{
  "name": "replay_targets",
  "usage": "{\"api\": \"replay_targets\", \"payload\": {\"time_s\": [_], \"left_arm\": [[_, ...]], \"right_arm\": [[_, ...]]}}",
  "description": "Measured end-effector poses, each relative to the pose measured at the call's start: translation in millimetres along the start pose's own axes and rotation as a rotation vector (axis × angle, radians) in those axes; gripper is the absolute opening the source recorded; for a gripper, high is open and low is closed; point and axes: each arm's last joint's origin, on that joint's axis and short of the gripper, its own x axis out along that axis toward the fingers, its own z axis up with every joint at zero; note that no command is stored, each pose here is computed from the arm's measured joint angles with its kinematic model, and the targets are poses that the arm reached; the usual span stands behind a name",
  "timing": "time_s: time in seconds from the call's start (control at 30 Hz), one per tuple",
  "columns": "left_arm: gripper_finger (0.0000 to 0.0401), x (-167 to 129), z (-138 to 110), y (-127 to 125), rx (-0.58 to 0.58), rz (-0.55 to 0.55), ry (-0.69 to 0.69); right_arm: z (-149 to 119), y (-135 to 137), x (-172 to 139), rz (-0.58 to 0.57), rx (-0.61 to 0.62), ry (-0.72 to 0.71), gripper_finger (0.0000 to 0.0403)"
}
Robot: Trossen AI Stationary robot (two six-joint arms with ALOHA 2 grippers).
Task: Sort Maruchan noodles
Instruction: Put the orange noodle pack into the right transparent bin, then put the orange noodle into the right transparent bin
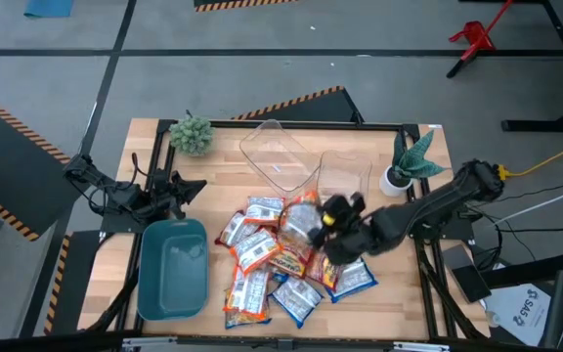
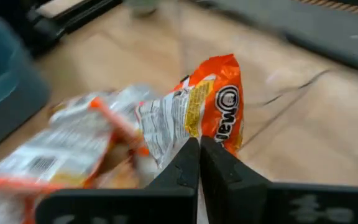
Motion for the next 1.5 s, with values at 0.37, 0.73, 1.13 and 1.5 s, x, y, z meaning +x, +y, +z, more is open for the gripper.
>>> {"api": "replay_targets", "payload": {"time_s": [0.37, 0.73, 1.13, 1.5], "left_arm": [[0.0, 0, 0, 0, 0.0, -0.001, 0.0], [0.0, 0, 0, 0, -0.002, 0.018, -0.009], [0.0, 0, -1, 3, -0.017, 0.069, -0.019], [0.0, 0, -1, 2, -0.012, 0.054, -0.008]], "right_arm": [[35, -60, -8, -0.199, 0.049, 0.071, 0.0], [35, -24, 10, 0.098, -0.122, 0.121, 0.0049], [-12, 25, 78, 0.06, -0.031, 0.147, 0.0274], [-37, 29, 111, -0.117, 0.092, 0.044, 0.0272]]}}
